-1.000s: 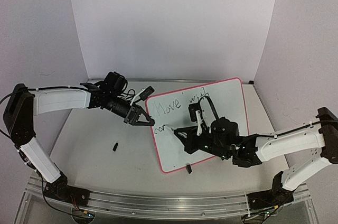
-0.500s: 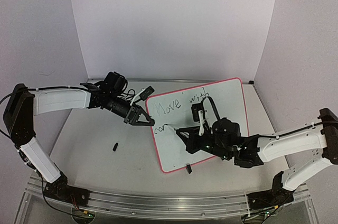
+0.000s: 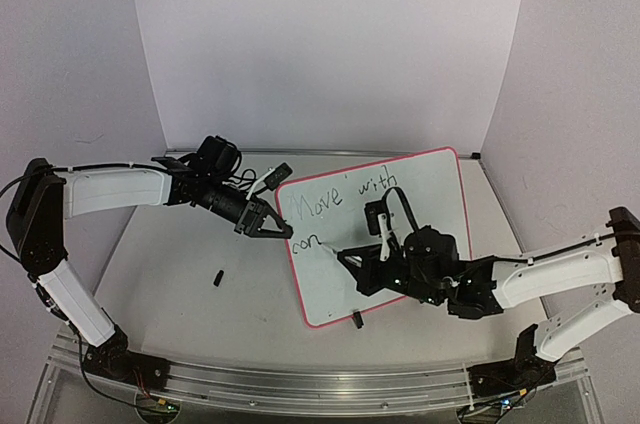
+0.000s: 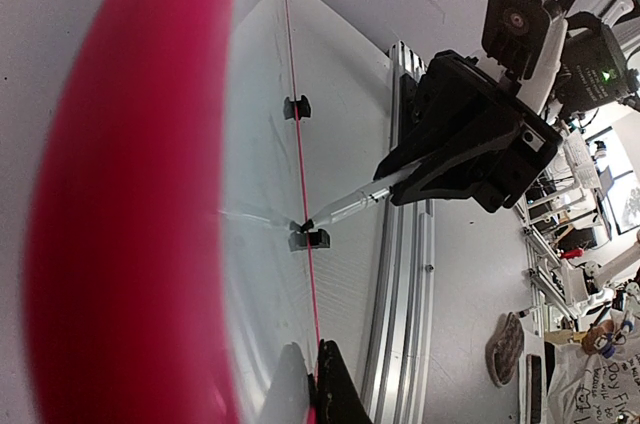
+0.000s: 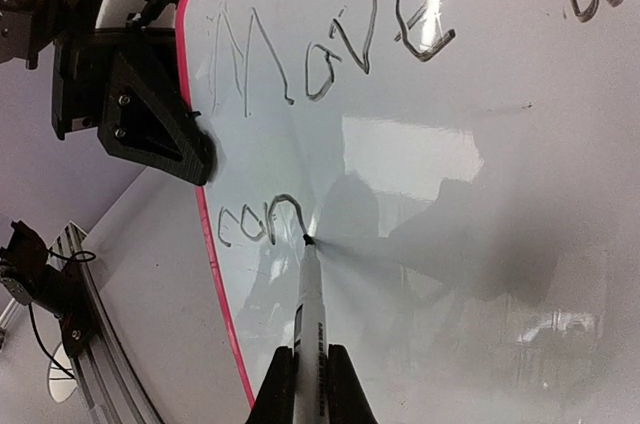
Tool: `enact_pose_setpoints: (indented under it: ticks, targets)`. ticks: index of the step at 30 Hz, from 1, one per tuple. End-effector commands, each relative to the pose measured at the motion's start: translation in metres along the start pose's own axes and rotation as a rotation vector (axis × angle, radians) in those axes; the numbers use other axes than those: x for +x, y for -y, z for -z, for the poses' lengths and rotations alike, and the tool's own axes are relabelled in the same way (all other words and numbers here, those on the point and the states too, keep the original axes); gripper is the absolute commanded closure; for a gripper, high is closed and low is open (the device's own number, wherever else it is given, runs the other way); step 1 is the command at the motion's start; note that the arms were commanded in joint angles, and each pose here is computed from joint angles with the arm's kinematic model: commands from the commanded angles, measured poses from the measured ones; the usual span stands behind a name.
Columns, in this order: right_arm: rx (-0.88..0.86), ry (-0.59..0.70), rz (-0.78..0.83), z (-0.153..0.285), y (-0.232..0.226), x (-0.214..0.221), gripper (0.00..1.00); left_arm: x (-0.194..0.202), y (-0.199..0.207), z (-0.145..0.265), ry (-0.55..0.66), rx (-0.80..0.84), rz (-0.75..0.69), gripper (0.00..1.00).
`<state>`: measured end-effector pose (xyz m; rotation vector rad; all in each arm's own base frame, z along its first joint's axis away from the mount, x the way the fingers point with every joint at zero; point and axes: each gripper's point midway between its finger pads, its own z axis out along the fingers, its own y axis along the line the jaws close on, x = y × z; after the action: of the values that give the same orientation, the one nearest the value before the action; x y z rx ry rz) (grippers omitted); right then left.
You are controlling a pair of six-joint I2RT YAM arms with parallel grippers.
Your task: Write a sentence on the whiteboard
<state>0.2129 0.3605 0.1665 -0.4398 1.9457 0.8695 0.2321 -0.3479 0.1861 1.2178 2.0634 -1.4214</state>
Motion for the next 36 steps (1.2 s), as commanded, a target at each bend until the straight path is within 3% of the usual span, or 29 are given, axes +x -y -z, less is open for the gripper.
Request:
enact_pose_setpoints:
  ticks: [1, 15, 26, 36]
  targets:
    - [0.087, -0.076, 0.002, 0.002, 0.025, 0.024, 1.0, -0.004, 0.017, -0.004, -0.016, 0.025, -0.091, 1.0]
    - [0.013, -0.067, 0.047, 0.003, 0.003, 0.005, 1.0, -0.004, 0.017, -0.004, -0.02, 0.018, -0.094, 1.0]
    - [-0.066, -0.028, 0.104, 0.032, -0.016, -0.028, 1.0, -0.004, 0.017, -0.004, -0.019, 0.016, -0.097, 1.0]
    - [-0.102, -0.046, 0.099, 0.038, 0.003, -0.03, 1.0, -0.003, 0.016, -0.005, -0.022, 0.016, -0.095, 1.0]
